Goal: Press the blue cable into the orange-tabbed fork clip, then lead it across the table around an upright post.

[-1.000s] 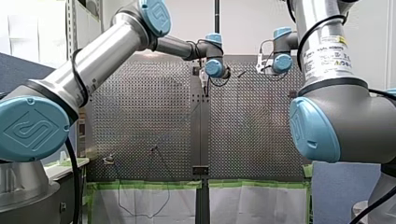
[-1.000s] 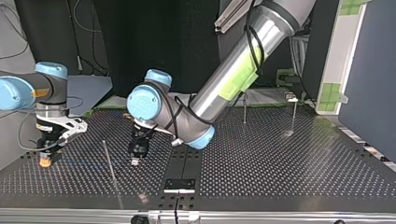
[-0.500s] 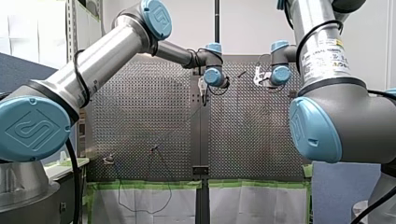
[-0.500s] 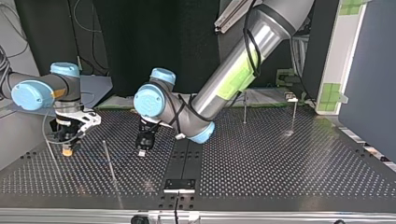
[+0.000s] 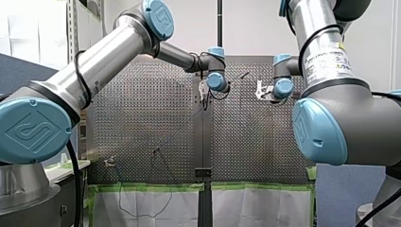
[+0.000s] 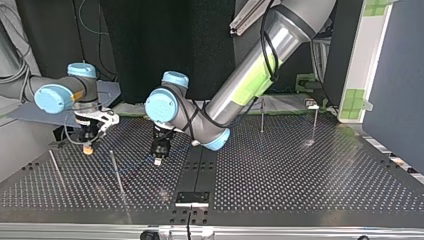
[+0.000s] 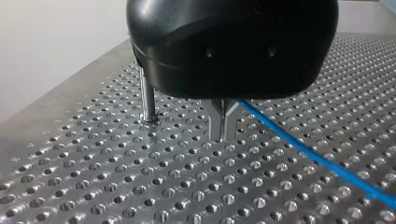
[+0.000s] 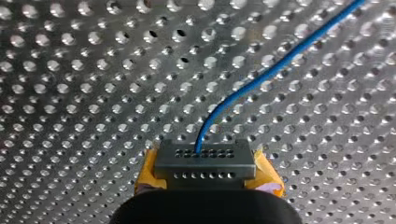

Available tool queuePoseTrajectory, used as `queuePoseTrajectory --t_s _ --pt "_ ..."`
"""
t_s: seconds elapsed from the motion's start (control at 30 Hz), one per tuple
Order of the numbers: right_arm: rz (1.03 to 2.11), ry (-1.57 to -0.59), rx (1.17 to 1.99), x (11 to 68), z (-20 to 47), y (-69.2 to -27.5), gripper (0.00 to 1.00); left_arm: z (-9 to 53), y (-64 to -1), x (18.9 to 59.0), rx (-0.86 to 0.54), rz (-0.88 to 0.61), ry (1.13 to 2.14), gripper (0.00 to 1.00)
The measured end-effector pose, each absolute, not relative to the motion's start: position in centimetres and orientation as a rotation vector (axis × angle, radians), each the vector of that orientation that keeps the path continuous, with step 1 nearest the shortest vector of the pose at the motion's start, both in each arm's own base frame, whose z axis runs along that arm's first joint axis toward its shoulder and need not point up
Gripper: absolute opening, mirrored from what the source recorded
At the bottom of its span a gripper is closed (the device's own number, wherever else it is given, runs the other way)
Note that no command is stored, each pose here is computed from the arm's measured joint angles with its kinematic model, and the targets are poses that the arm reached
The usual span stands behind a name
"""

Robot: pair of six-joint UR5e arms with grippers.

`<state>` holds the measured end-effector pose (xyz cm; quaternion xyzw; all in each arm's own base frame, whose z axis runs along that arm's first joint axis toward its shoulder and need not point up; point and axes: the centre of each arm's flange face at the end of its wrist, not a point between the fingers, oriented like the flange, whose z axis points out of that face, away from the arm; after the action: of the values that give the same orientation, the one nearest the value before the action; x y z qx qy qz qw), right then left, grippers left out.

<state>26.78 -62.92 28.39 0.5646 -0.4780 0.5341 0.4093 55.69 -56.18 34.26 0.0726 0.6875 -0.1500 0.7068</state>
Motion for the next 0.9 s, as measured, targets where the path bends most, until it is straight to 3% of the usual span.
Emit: queuePoseTrajectory --t_s 0.03,0.07,0.1,0.17,0.2,0.37,0.4,0.47,0.53,0.57,0.9 --pt "1.346 -1.202 1.422 26.8 28.2 -62.9 0.0 34.3 -56.2 55.7 0.161 -0.331 1.527 0.14" --pt "1.346 -1.201 1.423 26.8 28.0 -62.9 0.0 34.3 -56.2 55.7 0.161 -0.329 1.527 0.28" --pt "1.346 -1.2 1.424 26.8 27.9 -62.9 0.0 34.3 -56.2 55.7 0.162 -0.327 1.526 0.28" --pt "1.342 -1.2 1.428 26.9 27.4 -62.8 0.0 34.3 -56.2 55.6 0.166 -0.322 1.526 0.45" --pt "1.34 -1.199 1.43 26.9 27.3 -62.8 0.0 34.3 -56.2 55.6 0.168 -0.32 1.525 0.45" --pt "1.325 -1.205 1.45 27.0 25.6 -62.8 0.0 34.3 -56.3 55.5 0.175 -0.314 1.525 0.68" --pt "1.32 -1.207 1.456 27.0 25.2 -62.8 0.0 34.2 -56.3 55.5 0.175 -0.313 1.526 0.68" --pt "1.307 -1.211 1.471 27.1 24.2 -62.8 0.0 34.2 -56.3 55.5 0.177 -0.313 1.527 0.85" --pt "1.296 -1.215 1.481 27.0 23.3 -62.8 0.0 34.2 -56.3 55.5 0.177 -0.314 1.527 0.89" --pt "1.291 -1.217 1.485 26.9 22.8 -62.8 0.0 34.2 -56.3 55.5 0.176 -0.315 1.527 1.0" --pt "1.285 -1.21 1.476 26.3 21.1 -62.8 0.0 34.2 -56.0 55.8 0.162 -0.315 1.526 1.0"
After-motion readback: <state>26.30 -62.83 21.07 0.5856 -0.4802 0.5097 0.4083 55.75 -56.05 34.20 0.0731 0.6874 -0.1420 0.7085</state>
